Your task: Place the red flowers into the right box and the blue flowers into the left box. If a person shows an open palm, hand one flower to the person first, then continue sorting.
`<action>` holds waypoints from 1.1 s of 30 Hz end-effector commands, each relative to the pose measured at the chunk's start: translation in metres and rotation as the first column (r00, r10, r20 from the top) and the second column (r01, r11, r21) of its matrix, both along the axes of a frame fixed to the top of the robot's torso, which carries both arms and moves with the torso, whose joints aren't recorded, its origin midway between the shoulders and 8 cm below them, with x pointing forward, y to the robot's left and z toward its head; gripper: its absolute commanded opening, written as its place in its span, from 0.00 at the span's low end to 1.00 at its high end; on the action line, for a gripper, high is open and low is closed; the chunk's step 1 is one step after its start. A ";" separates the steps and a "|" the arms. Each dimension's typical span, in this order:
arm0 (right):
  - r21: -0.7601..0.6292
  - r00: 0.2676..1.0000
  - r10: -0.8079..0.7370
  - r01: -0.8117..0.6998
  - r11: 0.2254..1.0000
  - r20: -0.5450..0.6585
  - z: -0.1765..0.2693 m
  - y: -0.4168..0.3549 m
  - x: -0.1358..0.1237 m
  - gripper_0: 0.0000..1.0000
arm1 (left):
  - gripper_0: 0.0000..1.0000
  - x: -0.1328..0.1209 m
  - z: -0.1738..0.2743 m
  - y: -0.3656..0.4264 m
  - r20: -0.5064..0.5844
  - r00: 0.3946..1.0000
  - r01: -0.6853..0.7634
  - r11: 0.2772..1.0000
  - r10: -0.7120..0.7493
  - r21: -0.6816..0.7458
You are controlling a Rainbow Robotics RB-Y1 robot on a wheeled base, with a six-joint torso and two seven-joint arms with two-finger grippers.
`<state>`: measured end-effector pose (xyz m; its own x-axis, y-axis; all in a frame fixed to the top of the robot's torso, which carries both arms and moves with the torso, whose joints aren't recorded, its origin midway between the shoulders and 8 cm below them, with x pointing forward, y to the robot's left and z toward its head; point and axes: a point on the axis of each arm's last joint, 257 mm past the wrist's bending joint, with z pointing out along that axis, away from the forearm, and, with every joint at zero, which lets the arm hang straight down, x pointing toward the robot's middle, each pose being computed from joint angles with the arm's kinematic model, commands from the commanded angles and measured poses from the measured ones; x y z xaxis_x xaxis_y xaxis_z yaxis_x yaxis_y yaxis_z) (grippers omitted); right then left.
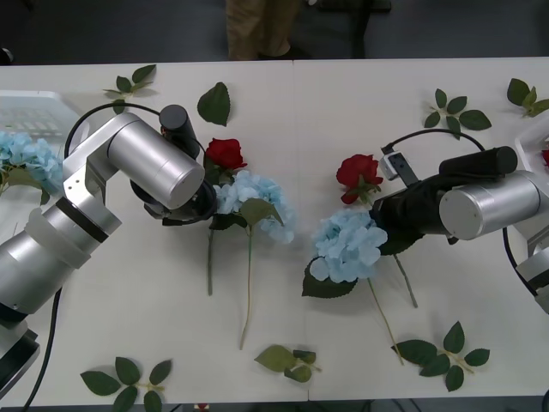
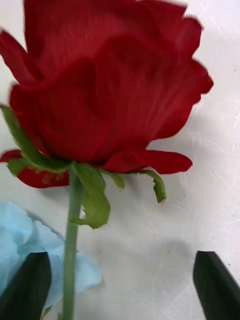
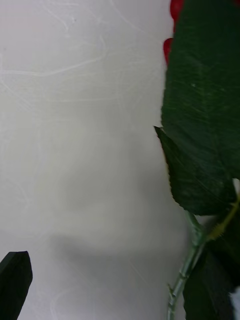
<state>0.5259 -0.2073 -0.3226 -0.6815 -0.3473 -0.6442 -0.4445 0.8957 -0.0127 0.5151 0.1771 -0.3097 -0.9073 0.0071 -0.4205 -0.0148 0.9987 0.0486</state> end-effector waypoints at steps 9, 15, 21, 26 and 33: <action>0.008 0.999 0.026 -0.027 1.000 0.045 0.014 0.012 0.007 0.00 | 1.00 0.018 0.006 -0.014 0.041 0.999 0.000 1.000 0.001 -0.018; 0.025 0.997 0.039 -0.041 0.999 0.061 0.065 0.012 0.005 0.00 | 1.00 0.016 0.019 -0.028 0.056 0.998 0.019 0.999 -0.017 -0.045; -0.047 0.999 0.007 -0.004 0.999 0.050 0.143 -0.043 0.006 0.00 | 1.00 0.008 0.022 -0.035 0.033 0.999 0.020 0.998 -0.018 -0.066; -0.157 0.995 -0.093 0.099 0.983 0.044 0.191 -0.134 0.010 0.00 | 1.00 0.008 0.022 -0.035 0.033 0.999 0.018 0.998 -0.016 -0.068; -0.362 0.969 -0.235 0.246 0.899 0.074 0.223 -0.284 0.003 0.00 | 1.00 0.003 0.014 -0.039 0.027 0.999 0.032 0.998 -0.031 -0.056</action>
<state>0.5250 -0.4344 -0.1408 -0.7754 -0.3311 -0.5377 -0.2283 0.9409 -0.2501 0.5118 0.1644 -0.3141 -0.9133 0.0039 -0.4073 -0.0032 0.9999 0.0168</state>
